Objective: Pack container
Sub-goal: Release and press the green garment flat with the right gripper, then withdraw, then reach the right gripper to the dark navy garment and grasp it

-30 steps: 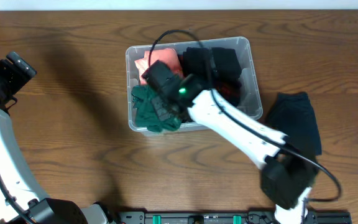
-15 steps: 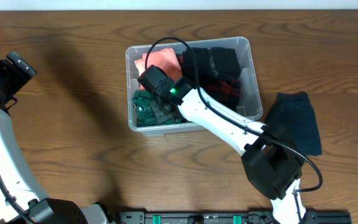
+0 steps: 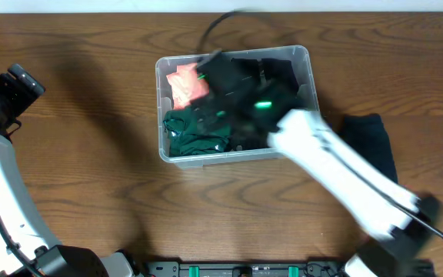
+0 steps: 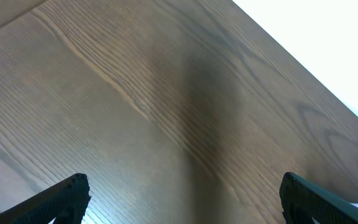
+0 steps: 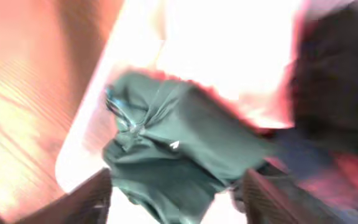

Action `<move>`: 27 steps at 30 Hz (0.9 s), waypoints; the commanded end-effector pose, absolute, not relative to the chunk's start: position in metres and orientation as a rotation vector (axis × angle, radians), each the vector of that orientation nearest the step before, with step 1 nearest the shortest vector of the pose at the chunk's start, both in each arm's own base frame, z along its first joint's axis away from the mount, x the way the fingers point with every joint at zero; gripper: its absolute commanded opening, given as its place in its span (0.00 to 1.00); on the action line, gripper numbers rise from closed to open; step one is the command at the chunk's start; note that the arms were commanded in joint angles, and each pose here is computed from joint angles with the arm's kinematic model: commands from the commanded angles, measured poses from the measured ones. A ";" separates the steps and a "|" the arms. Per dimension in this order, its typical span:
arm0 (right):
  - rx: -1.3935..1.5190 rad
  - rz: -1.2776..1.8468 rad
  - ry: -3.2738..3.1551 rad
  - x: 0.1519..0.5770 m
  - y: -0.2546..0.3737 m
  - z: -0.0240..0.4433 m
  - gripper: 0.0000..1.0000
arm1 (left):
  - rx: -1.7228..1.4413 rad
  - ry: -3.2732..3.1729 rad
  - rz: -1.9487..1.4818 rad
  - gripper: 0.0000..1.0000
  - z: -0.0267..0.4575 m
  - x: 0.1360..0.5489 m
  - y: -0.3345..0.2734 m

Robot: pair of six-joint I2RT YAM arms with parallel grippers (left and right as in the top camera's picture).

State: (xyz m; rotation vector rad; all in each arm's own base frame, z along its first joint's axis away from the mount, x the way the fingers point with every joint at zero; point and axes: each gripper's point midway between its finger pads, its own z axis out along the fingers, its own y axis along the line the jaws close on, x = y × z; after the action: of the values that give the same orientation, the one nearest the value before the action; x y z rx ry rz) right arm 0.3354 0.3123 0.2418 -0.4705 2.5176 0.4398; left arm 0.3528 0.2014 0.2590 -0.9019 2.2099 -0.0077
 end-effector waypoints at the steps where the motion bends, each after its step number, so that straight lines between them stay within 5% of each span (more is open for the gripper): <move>1: -0.300 0.440 2.455 0.346 0.254 0.292 0.93 | -0.891 2.214 -0.013 0.98 0.258 0.354 0.202; 3: -0.163 0.408 2.484 0.346 0.213 0.301 0.99 | -0.891 2.214 -0.013 0.98 0.258 0.354 0.202; 17: 0.740 0.028 2.736 0.292 -0.040 0.266 0.99 | -0.891 2.214 -0.013 0.98 0.258 0.354 0.202; 27: 1.120 0.088 2.759 0.258 -0.128 0.176 0.99 | -0.891 2.214 -0.013 0.98 0.258 0.354 0.202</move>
State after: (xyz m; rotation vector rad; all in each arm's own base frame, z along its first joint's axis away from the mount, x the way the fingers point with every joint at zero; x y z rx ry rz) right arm 0.2602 -0.1275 0.1955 1.1583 2.7346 -0.0353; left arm 0.3527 0.2012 0.2591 -0.9013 2.2101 -0.0080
